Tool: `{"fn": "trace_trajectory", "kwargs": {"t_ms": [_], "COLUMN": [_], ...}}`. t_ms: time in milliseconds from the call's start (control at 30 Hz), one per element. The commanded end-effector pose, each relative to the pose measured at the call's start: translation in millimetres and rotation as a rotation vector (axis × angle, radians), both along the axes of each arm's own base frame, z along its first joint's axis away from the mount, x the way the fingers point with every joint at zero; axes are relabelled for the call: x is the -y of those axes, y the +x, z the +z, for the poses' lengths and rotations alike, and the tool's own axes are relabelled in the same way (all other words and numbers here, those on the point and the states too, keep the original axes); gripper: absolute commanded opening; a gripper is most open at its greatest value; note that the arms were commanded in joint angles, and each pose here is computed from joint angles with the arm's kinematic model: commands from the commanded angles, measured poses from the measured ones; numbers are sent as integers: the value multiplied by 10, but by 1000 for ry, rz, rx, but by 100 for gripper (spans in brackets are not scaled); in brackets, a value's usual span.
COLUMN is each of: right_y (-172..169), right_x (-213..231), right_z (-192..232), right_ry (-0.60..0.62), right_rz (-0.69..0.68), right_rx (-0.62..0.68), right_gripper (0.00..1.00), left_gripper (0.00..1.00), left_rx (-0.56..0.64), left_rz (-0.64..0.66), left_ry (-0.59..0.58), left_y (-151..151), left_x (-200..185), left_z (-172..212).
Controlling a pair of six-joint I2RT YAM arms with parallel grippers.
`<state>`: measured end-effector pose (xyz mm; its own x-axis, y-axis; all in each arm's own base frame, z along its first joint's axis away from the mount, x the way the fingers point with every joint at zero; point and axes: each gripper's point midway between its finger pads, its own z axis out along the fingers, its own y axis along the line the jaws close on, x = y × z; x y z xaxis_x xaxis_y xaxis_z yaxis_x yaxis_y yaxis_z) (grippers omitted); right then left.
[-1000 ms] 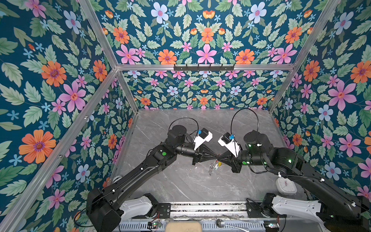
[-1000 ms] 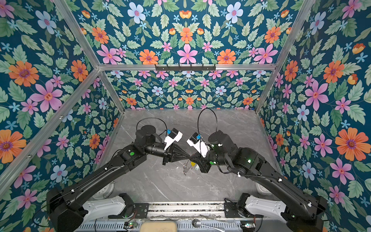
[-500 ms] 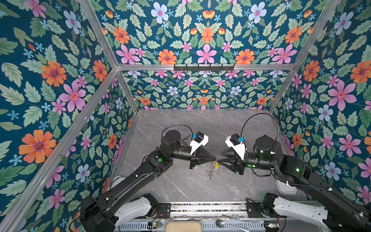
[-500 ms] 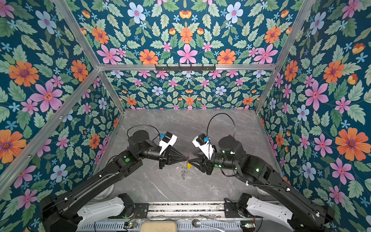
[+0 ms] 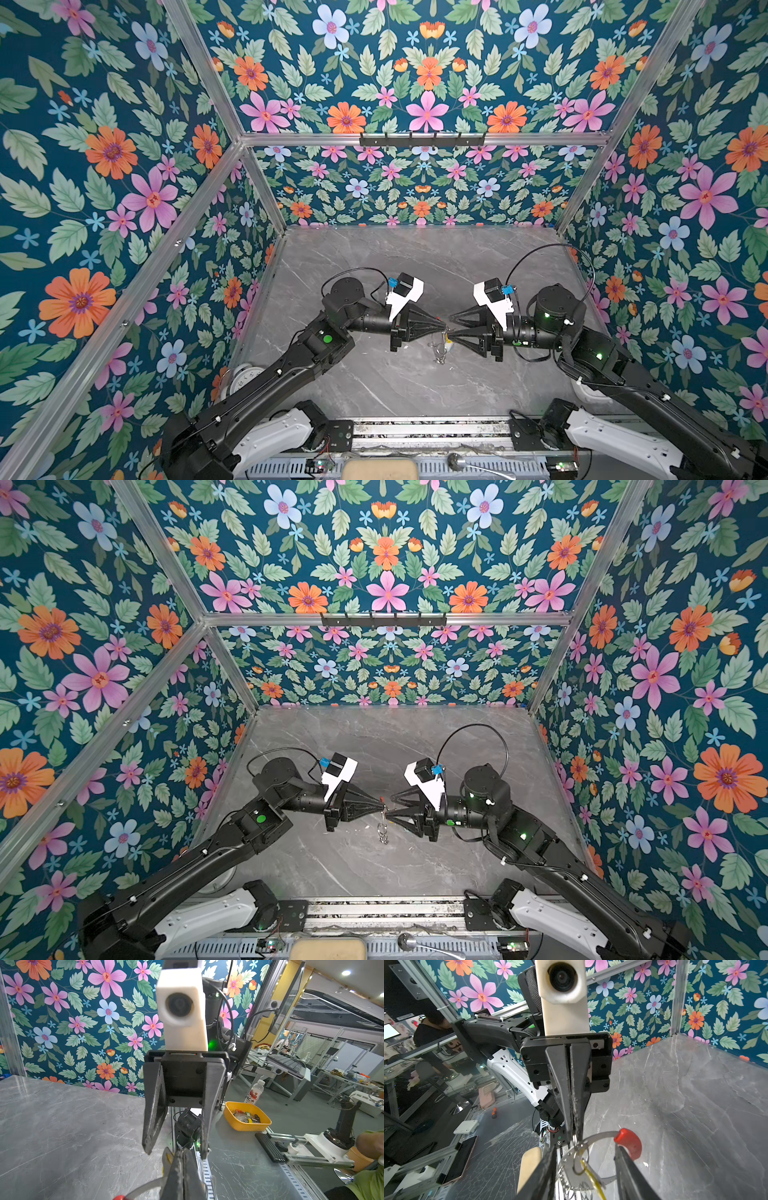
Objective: Remove the keys from the keyring
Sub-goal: 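Hold the ring with the left gripper while the right gripper pinches the yellow-tagged key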
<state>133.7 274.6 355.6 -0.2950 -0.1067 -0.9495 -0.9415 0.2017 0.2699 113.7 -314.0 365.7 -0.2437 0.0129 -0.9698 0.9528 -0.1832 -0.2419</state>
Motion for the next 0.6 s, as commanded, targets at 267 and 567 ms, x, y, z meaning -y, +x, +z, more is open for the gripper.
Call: {"fn": "trace_trajectory", "kwargs": {"t_ms": [267, 567], "right_y": [10, 6], "right_x": [-4, 6], "right_z": [-17, -14], "right_ry": [14, 15], "right_rz": [-4, -7], "right_rx": [8, 9], "right_gripper": [31, 17], "left_gripper": [0, 0], "left_rx": [21, 18], "left_rz": [-8, -10], "left_ry": [-55, -58], "left_y": [-22, -17], "left_x": [-16, -10], "left_z": [133, 138]}}
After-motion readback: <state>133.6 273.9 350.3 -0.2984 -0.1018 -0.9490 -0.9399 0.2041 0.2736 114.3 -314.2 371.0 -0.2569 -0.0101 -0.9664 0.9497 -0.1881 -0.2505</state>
